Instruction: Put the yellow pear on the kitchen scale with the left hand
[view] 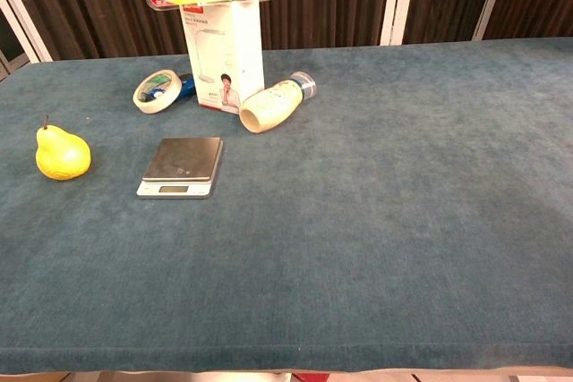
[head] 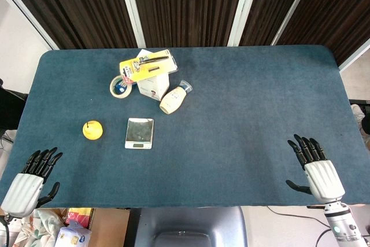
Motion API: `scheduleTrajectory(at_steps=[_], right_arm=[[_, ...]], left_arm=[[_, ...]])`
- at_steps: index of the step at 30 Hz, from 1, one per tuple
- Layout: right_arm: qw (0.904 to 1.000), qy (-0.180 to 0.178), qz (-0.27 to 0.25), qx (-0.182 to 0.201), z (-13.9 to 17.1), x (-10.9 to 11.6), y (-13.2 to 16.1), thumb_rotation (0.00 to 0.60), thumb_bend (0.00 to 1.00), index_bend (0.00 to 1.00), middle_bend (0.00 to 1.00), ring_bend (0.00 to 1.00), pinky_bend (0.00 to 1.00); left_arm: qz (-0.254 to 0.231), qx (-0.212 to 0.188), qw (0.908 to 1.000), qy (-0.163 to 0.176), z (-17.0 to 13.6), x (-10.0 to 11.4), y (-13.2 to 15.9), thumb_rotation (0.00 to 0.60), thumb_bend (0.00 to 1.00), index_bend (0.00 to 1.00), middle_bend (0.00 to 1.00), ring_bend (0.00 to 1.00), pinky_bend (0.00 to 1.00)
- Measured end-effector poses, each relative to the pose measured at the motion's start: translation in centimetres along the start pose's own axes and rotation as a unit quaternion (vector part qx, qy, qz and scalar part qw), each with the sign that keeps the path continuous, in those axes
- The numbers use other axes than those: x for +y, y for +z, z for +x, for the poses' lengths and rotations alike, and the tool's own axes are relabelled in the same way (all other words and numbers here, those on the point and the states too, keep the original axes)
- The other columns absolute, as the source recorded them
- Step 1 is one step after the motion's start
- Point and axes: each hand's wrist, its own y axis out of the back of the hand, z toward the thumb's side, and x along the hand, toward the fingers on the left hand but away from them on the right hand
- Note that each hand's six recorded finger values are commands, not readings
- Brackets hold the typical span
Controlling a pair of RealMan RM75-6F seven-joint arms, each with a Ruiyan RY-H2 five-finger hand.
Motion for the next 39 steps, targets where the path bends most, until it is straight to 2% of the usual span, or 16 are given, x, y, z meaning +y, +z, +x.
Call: scheduleTrajectory(at_steps=[2,3,4,5,6,7,9,10,12,15,19,21,24,28,35,39], right_arm=[[1.0,0.001,0.0,0.001,0.0,0.0,0.0,0.6,0.16,0.0,0.0,0.0,0.0],[1.0,0.001,0.0,0.002,0.1,0.0,0.1,0.6,0.16,0.0,0.0,0.0,0.0],[1.0,0.002,0.0,0.002,0.1,0.0,0.1,0.6,0.16,0.0,0.0,0.0,0.0],[1.0,0.003,0.001,0.002,0.1,0.0,0.1,0.6,0.16,0.0,0.0,0.0,0.0],[1.0,0.003,0.0,0.002,0.1,0.0,0.1,0.6,0.16,0.0,0.0,0.0,0.0],[1.0,0.004,-0.002,0.003,0.2,0.0,0.1,0.6,0.16,0.0,0.0,0.0,0.0],[0.9999,0.006,-0.008,0.003,0.2,0.0,0.1,0.6,0.16,0.0,0.0,0.0,0.0],[0.9999,0.008,-0.01,0.003,0.2,0.0,0.0,0.6,0.16,0.0,0.0,0.0,0.0],[0.9999,0.011,-0.012,0.002,0.1,-0.1,0.0,0.6,0.16,0.0,0.0,0.0,0.0],[0.9997,0.02,-0.014,0.004,0.0,-0.5,0.1,0.6,0.16,0.0,0.0,0.0,0.0],[0.9987,0.043,-0.026,0.014,0.0,-1.1,0.4,0.6,0.16,0.0,0.0,0.0,0.0],[0.9982,0.05,-0.028,0.02,-0.1,-1.2,0.5,0.6,0.16,0.0,0.0,0.0,0.0],[0.9981,0.051,-0.029,0.02,-0.1,-1.2,0.6,0.6,0.16,0.0,0.0,0.0,0.0],[0.9981,0.05,-0.031,0.017,-0.2,-1.2,0.4,0.6,0.16,0.0,0.0,0.0,0.0],[0.9978,0.058,-0.031,0.014,-0.4,-1.5,0.4,0.6,0.16,0.0,0.0,0.0,0.0],[0.9977,0.059,-0.032,0.013,-0.4,-1.5,0.3,0.6,0.16,0.0,0.0,0.0,0.0]], left_arm=[[0.005,-0.004,1.0,-0.001,0.0,-0.2,0.4,0.6,0.44,0.0,0.0,0.01,0.12],[0.006,-0.007,1.0,0.0,0.1,-0.3,0.5,0.6,0.44,0.0,0.03,0.04,0.21],[0.006,-0.011,0.9999,0.001,0.2,-0.4,0.7,0.6,0.45,0.0,0.09,0.13,0.36],[0.005,-0.015,0.9999,0.004,0.3,-0.5,0.9,0.6,0.47,0.0,0.19,0.27,0.53],[0.002,-0.018,0.9998,0.008,0.5,-0.6,1.1,0.6,0.49,0.0,0.36,0.48,0.72],[-0.003,-0.022,0.9997,0.011,0.7,-0.7,1.3,0.6,0.51,0.02,0.57,0.72,0.9],[-0.024,-0.029,0.9992,0.014,1.2,-1.4,1.8,0.6,0.53,0.07,0.78,0.93,1.0],[-0.034,-0.032,0.9988,0.011,1.5,-1.9,2.1,0.6,0.54,0.1,0.85,0.98,1.0],[-0.054,-0.037,0.9978,-0.004,2.3,-3.1,2.5,0.6,0.55,0.15,0.93,1.0,1.0],[-0.049,-0.042,0.9973,-0.035,3.8,-4.9,3.0,0.6,0.6,0.22,0.99,1.0,1.0],[-0.025,-0.038,0.9968,-0.066,6.4,-7.1,3.8,0.6,0.62,0.22,1.0,1.0,1.0],[-0.03,-0.034,0.9957,-0.08,7.9,-7.9,4.4,0.6,0.62,0.21,1.0,1.0,1.0],[-0.04,-0.034,0.9951,-0.083,9.4,-8.3,5.1,0.6,0.62,0.2,1.0,1.0,1.0],[-0.044,-0.035,0.9948,-0.084,10.3,-8.4,5.7,0.6,0.59,0.16,1.0,1.0,1.0],[-0.076,-0.027,0.9874,-0.136,14.4,-11.0,8.7,0.6,0.51,0.16,1.0,1.0,1.0],[-0.078,-0.031,0.9865,-0.141,15.8,-11.8,10.1,0.6,0.48,0.17,1.0,1.0,1.0]])
